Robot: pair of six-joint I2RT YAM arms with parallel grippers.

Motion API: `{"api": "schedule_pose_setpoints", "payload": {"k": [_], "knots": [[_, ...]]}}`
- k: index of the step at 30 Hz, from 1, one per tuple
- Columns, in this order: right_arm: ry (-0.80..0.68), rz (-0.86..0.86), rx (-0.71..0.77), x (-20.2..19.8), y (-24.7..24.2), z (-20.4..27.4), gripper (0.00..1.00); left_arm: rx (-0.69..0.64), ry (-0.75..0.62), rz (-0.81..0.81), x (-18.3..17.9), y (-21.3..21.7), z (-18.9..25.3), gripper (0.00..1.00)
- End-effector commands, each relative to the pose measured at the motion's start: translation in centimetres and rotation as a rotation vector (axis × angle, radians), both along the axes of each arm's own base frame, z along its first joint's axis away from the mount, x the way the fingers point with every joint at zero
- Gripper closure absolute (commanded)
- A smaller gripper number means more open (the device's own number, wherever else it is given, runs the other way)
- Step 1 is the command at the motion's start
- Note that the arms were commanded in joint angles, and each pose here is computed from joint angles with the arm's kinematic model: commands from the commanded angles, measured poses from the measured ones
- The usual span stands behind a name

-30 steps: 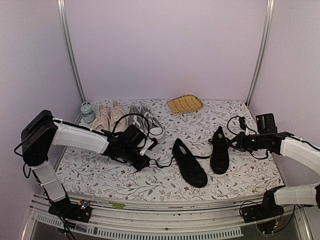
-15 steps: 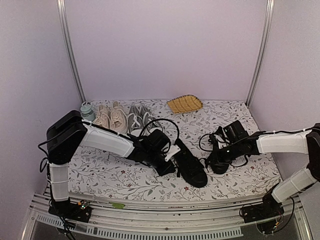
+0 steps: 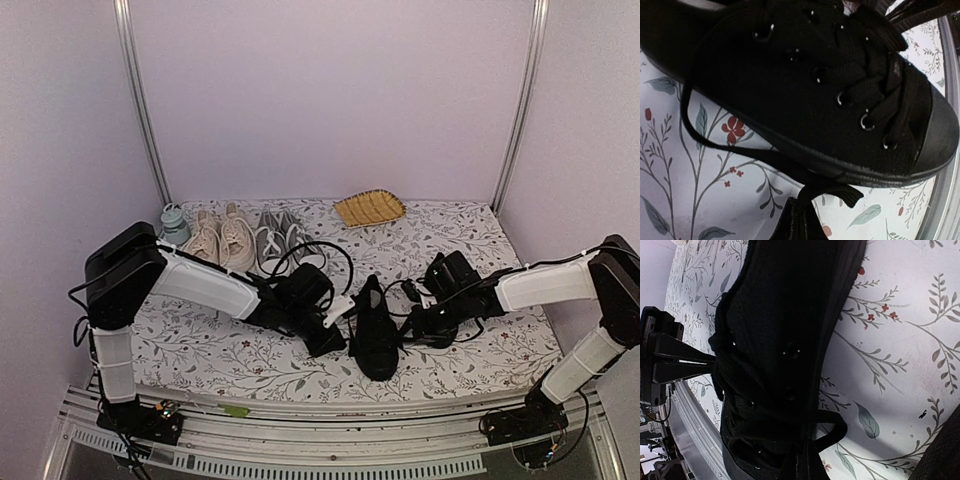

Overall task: Tie the shoes
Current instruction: Adjust the shoe at the center of the board, then place the half-tied shoelace at the center of the board.

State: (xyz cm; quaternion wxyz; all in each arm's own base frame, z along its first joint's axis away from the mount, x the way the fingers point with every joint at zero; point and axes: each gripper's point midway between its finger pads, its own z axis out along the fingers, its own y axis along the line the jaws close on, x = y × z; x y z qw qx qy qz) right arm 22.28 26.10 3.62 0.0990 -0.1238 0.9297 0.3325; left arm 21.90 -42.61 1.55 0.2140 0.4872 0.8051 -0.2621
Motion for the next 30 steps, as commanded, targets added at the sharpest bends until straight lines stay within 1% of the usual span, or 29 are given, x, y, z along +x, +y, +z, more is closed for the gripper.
{"api": "schedule_pose_setpoints", "payload": {"k": [1, 5, 8, 10, 12, 14, 16, 18, 19, 20, 22, 25, 26, 28, 30], "knots": [[-0.033, -0.020, 0.002, 0.5, 0.1, 1.1, 1.00, -0.065, -0.058, -0.029, -0.3, -0.4, 3.1, 1.00], [-0.072, -0.015, -0.034, 0.1, -1.0, 2.6, 1.00, -0.088, -0.078, -0.025, -0.3, -0.2, 5.0, 1.00], [-0.057, -0.008, -0.056, -1.2, -2.0, 3.6, 1.00, -0.125, -0.169, -0.003, 0.6, 0.3, 8.5, 1.00], [0.018, 0.013, -0.076, -3.0, -2.7, 3.9, 1.00, -0.149, -0.256, 0.017, 1.6, 0.6, 11.2, 1.00], [0.133, 0.055, -0.073, -5.6, -3.0, 4.0, 0.99, -0.186, -0.325, 0.021, 2.1, 0.4, 14.3, 1.00], [0.251, 0.096, -0.081, -8.0, -3.4, 4.2, 0.92, -0.221, -0.380, 0.007, 2.1, -0.4, 17.1, 1.00], [0.271, 0.122, -0.112, -8.9, -3.8, 5.6, 0.80, -0.262, -0.407, -0.009, 1.6, -1.2, 19.2, 1.00], [0.180, 0.141, -0.107, -7.7, -3.5, 8.7, 0.70, -0.297, -0.415, -0.009, 1.3, -1.5, 20.3, 1.00], [0.110, 0.155, -0.093, -6.8, -3.1, 10.5, 0.65, -0.314, -0.425, -0.005, 1.3, -1.5, 20.8, 1.00], [0.032, 0.170, -0.064, -5.9, -2.6, 12.4, 0.61, -0.322, -0.439, 0.003, 1.4, -1.5, 21.2, 1.00], [-0.181, 0.227, 0.005, -3.5, -1.1, 16.2, 0.52, -0.344, -0.479, 0.036, 1.9, -1.4, 22.6, 1.00], [-0.467, 0.298, 0.146, -0.1, 2.2, 19.7, 0.50, -0.393, -0.535, 0.108, 3.1, -1.2, 25.0, 1.00], [-0.545, 0.322, 0.180, 0.7, 3.1, 20.0, 0.47, -0.405, -0.551, 0.146, 3.7, -1.0, 25.6, 1.00], [-0.723, 0.390, 0.248, 2.0, 4.8, 20.1, 0.46, -0.432, -0.556, 0.196, 4.4, -1.1, 26.2, 1.00], [-0.841, 0.465, 0.317, 2.1, 6.1, 19.8, 0.46, -0.431, -0.543, 0.205, 4.6, -1.5, 25.9, 1.00]]}}
